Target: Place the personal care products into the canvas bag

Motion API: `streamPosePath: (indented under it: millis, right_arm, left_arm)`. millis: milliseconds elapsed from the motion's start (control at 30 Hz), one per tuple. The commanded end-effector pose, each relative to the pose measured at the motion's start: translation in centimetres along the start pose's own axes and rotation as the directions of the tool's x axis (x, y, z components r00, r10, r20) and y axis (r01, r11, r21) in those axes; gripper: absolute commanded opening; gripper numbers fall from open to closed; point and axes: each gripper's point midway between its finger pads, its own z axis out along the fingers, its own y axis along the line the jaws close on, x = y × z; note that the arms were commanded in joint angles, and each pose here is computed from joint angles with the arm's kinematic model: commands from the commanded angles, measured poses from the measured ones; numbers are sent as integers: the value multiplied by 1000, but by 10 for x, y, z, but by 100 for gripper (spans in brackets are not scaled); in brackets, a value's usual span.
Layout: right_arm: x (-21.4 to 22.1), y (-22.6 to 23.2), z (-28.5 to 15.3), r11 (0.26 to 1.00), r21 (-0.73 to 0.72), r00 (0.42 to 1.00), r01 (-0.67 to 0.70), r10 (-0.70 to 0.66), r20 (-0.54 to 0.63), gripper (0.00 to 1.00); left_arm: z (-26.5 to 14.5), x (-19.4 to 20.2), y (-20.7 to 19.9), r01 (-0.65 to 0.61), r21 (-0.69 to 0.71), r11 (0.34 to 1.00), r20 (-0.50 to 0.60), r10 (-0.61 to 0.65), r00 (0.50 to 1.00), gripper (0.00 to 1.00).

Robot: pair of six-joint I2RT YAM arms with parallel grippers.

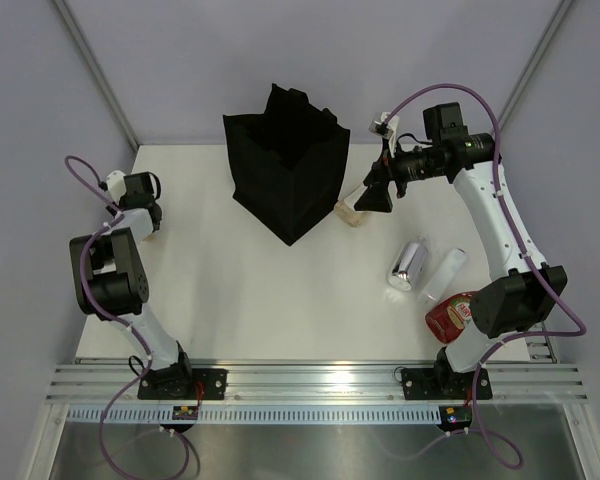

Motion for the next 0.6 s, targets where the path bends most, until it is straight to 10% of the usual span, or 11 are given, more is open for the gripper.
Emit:
streamPosePath:
  millis: [0,567]
  right_arm:
    - [-5,-2,-5,1000,15,1000,2,-2,9,100]
    - [4,5,-4,1000,2,999,5,-5,31,99]
  left_arm:
    - [-26,-29,-34,9,223,975,84,-29,996,0]
    - [-131,1,-128,-143,769,622,158,32,987,0]
